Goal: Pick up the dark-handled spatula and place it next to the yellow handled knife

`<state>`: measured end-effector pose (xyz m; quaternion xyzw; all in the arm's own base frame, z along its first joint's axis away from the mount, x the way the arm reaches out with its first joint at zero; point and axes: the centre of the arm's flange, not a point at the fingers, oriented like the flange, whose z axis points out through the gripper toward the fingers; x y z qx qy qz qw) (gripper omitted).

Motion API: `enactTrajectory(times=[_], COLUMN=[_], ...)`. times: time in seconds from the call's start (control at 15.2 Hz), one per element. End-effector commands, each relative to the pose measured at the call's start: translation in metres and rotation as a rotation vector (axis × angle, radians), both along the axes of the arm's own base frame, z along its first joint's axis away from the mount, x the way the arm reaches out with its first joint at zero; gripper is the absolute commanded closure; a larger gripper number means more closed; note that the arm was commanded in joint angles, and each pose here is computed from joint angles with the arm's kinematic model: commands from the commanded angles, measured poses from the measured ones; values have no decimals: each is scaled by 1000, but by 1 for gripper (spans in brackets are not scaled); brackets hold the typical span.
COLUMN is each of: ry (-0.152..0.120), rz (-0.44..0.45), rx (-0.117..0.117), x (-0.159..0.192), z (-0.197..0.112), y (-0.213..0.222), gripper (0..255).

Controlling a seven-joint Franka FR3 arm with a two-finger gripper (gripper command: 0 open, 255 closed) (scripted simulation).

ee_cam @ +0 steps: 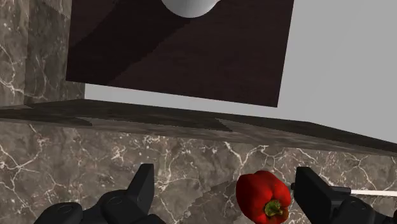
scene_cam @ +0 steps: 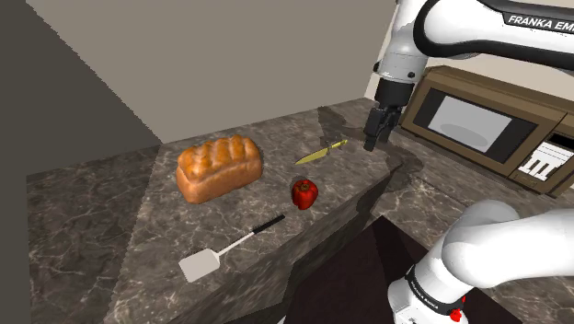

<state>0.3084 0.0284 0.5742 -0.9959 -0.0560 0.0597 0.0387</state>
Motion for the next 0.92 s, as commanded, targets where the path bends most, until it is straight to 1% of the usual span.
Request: enactTrajectory(times=[0.0,0.46,0.86], ry=[0,-23,-42], rz=[0,319,593], rx=[0,-5,-9], x=[0,58,91], z=[0,-43,-79], y=[0,62,128], gripper=[0,0,0])
